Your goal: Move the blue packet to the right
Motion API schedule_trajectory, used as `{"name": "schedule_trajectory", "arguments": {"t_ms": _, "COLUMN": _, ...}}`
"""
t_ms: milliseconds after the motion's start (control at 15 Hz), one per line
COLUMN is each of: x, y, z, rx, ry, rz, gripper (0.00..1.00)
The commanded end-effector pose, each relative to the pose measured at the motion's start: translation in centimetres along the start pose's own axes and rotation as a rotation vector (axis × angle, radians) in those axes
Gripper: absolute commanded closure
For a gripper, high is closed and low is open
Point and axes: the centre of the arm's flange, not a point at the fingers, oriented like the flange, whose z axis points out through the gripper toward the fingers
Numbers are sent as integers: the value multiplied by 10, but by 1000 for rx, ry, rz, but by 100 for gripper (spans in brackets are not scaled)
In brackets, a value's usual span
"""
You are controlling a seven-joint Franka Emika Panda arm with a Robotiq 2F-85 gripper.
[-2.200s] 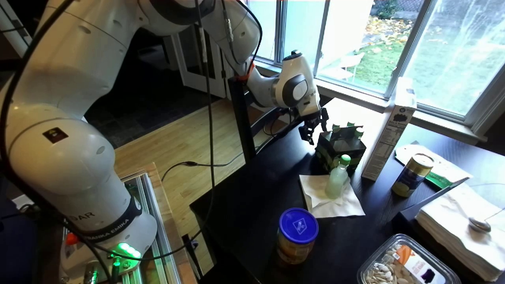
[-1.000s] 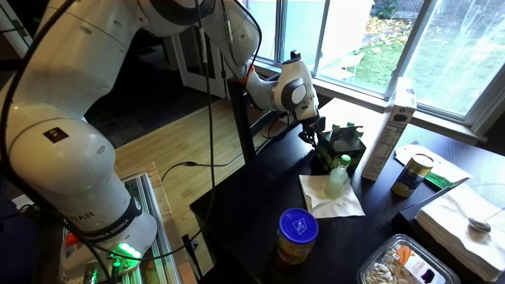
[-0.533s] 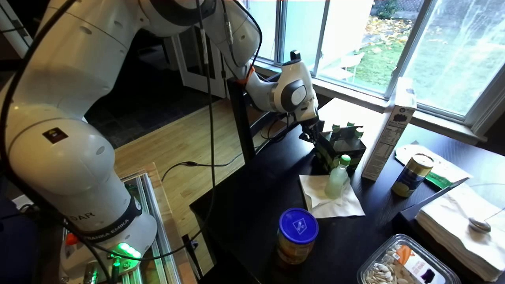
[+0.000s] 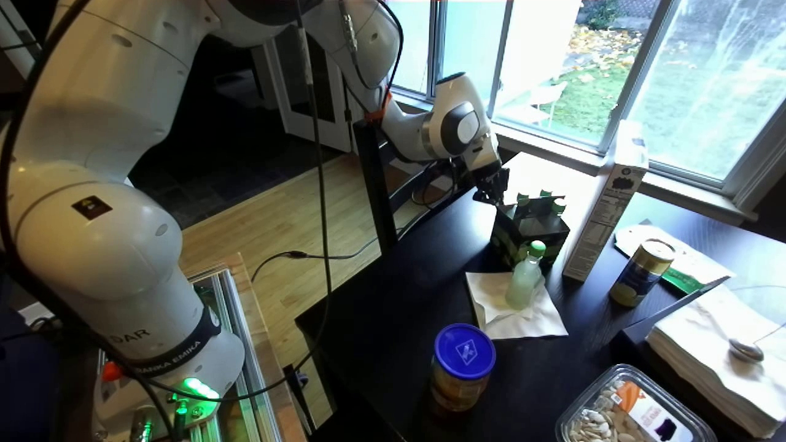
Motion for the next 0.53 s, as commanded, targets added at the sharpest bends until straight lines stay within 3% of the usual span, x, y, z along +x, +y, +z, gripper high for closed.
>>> {"name": "schedule_trajectory", "arguments": {"t_ms": 0, "x": 5, "y": -17, "z": -47, "rx": 47, "ry": 54, "rz": -69, "gripper": 100}}
{"name": "schedule_trajectory", "arguments": {"t_ms": 467, "x": 15, "y": -38, "z": -125, "rx": 154, "ry": 174, "rz": -166, "gripper": 100}}
